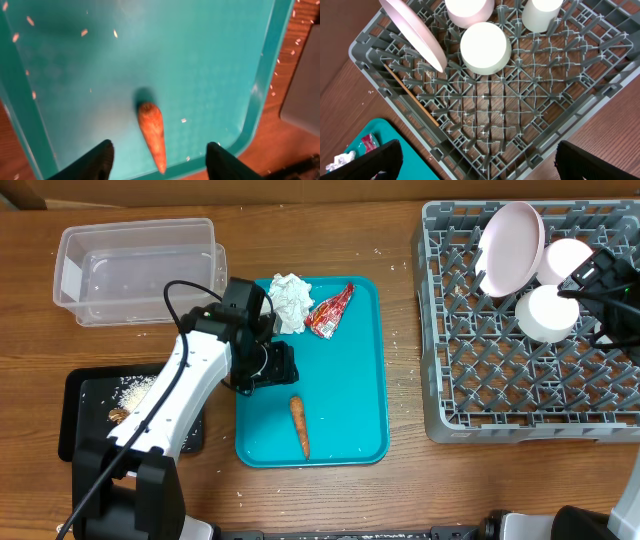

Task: Sort waste into correct bins and load items into the dishwasher

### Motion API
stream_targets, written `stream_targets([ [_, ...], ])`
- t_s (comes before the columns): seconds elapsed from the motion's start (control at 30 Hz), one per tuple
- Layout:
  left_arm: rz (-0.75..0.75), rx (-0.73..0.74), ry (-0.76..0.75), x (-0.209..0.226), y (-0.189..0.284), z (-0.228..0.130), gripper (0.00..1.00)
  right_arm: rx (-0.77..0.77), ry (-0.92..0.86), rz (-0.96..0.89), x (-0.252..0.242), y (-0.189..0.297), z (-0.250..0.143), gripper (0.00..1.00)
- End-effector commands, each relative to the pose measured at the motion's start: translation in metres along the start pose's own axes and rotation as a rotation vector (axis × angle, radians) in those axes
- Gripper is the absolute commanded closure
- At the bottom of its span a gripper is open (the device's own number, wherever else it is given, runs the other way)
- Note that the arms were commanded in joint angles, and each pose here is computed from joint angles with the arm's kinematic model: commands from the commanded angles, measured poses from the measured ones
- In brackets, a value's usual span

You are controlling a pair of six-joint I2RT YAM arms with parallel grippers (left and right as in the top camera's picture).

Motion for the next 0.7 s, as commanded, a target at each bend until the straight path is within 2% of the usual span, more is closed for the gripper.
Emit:
stream_targets([
  [0.0, -0.033, 0.066, -0.004, -0.008, 0.0, -0.01, 0.36, -0.023, -0.01, 0.009, -0.001, 0.005, 0.003, 0.0],
  [0.17, 0.002, 0.123, -0.007, -0.006, -0.019, -0.027, 0.35, -0.023, -0.01, 0.009, -0.001, 0.005, 0.003, 0.0],
  [0.37, 0.015, 0.103, -0.01, -0.009, -0.04, -0.032, 0.41, -0.023, -0.01, 0.009, -0.001, 0.005, 0.003, 0.0],
  [0.53, 0.129, 0.087, 0.046, -0.002, -0.048, -0.035, 0.41, -0.023, -0.01, 0.009, -0.001, 0.005, 0.003, 0.0],
  [0.67, 0.129, 0.06, 0.014, -0.008, -0.051, -0.031, 0.41, -0.023, -0.01, 0.009, -0.001, 0.005, 0.003, 0.0],
])
Point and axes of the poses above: each gripper's point midway between its finger pads, its own y axis back along the fingers, its own x axis along the line the jaws close on, z = x × y, the point moved 6 cm from there along y, back along the fingers, and after that the axes turned 15 degrees about -y, right-handed, at the moved point
